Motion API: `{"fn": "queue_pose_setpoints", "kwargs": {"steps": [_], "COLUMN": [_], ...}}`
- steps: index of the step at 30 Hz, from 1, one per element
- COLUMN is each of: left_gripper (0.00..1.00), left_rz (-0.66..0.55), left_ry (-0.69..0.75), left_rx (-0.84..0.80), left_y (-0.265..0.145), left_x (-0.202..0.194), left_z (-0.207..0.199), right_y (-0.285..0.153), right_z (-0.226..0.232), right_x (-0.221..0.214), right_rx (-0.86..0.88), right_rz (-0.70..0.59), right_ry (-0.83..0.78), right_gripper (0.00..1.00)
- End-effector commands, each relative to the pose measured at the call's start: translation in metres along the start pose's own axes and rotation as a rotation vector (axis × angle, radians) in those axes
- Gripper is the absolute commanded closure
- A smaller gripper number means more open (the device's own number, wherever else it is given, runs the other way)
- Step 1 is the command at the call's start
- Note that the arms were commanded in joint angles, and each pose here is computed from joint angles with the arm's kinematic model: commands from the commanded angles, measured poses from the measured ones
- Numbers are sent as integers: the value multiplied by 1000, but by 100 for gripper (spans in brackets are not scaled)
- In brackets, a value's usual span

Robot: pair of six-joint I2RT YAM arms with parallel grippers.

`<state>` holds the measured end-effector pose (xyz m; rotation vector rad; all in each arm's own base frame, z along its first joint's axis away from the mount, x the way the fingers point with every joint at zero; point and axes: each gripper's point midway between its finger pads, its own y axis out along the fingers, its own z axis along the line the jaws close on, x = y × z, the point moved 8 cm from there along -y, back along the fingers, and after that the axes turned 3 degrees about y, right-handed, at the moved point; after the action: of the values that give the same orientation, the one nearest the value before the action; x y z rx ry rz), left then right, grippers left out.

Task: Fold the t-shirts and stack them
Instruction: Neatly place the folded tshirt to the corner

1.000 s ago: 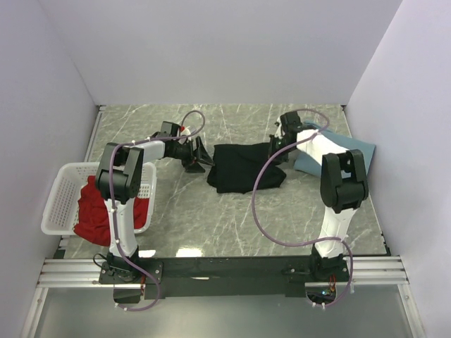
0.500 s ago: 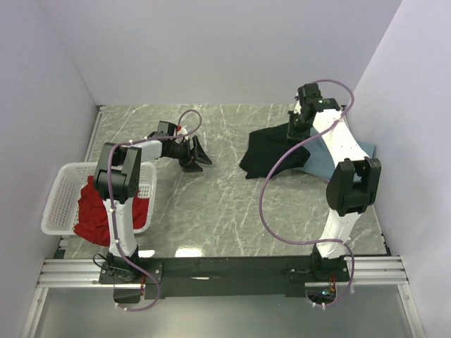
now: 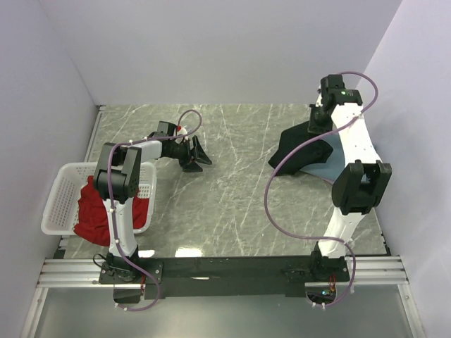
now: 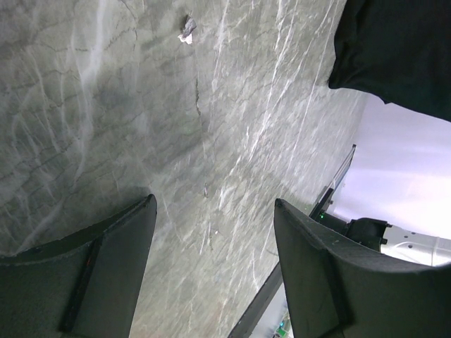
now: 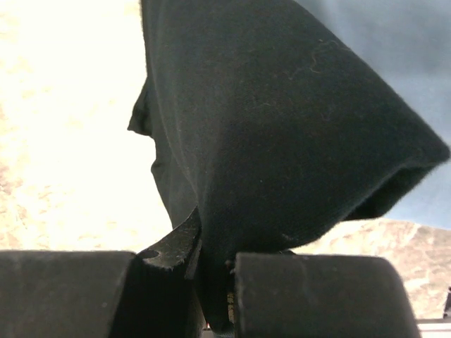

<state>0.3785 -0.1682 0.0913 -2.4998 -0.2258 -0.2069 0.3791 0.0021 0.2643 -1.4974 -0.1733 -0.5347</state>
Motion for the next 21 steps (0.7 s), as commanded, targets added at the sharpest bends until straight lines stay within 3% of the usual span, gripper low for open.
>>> {"fn": "queue_pose_setpoints", "kwargs": {"steps": [1,14,21], "left_gripper": [26,27,27], "left_rz": [-3,12,17], "left_ry": [24,16,20], "left_rx": [-1,-3,0], "left_y": [1,2,2], "left_x": [-2,-6,-8], "left_z": [3,7,8], "right_y": [-40,-87,-81], "right_z": [-13,-25,-40], "right_x": [14,26,21], "right_rx": [21,122,119], "right_rz": [-114,-250,-230], "right_ry": [2,65,90], "right_gripper": [100,100,100]}}
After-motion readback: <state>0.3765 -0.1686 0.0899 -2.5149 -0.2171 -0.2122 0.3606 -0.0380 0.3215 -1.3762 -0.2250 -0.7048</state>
